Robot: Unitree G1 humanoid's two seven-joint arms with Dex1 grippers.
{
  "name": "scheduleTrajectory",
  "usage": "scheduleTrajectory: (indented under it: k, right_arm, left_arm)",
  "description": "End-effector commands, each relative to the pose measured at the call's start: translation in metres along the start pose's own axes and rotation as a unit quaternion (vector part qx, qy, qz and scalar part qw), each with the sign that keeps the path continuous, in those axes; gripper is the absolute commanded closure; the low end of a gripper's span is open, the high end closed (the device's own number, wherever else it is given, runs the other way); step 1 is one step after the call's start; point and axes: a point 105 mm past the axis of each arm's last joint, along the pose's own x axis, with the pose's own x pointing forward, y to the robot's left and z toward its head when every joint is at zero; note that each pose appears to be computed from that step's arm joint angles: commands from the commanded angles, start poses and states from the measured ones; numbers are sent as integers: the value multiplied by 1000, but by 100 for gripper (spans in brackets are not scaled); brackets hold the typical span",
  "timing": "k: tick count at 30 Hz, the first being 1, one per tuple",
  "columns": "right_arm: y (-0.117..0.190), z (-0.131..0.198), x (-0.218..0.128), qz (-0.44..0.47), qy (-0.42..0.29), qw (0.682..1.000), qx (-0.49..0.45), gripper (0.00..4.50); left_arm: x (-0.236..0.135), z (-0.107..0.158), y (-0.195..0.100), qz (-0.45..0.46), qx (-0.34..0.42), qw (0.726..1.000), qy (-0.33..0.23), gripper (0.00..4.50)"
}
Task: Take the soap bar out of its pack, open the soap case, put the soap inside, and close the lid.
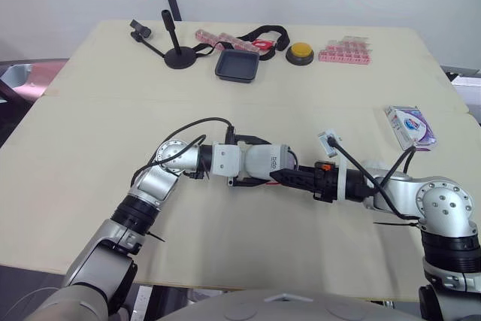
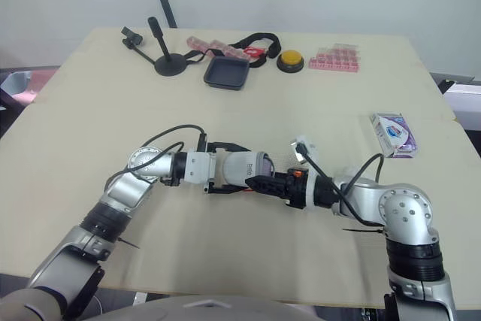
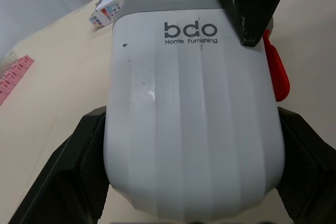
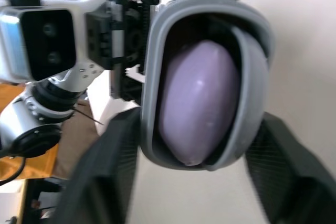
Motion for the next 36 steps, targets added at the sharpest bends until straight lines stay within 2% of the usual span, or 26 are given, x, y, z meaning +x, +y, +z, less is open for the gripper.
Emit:
scheduleTrajectory:
  k: [1, 14, 16, 22, 27, 30, 32, 36]
  right_arm:
    - [1, 3, -1, -7, -1, 1000, -9, 239]
    - [5, 7, -3, -7, 14, 999, -44, 239]
    - [5, 9, -3, -9, 18, 998, -53, 239]
    - [2, 12, -6, -26, 38, 995, -84, 239]
    - [-4, 17, -16, -68, 84, 982, -155, 239]
    - [-9, 20, -23, -102, 138, 956, -239, 239]
    - [-9, 28, -30, -136, 203, 906, -345, 239]
    - [5, 38, -32, -130, 270, 846, -441, 239]
  left_arm:
    - [0, 13, 6, 13, 17, 1000, -21, 102]
    - [2, 8, 5, -9, -30, 999, -9, 102]
    - [1, 9, 8, -10, -36, 999, -9, 1]
    - [-3, 10, 17, -25, -52, 998, -10, 1]
    - [-16, 12, 22, -61, -156, 986, -11, 1]
    - [-21, 12, 24, -81, -231, 970, -1, 1]
    - [-19, 18, 31, -87, -287, 954, 1, 1]
    - [-5, 36, 40, -91, -327, 941, -4, 1]
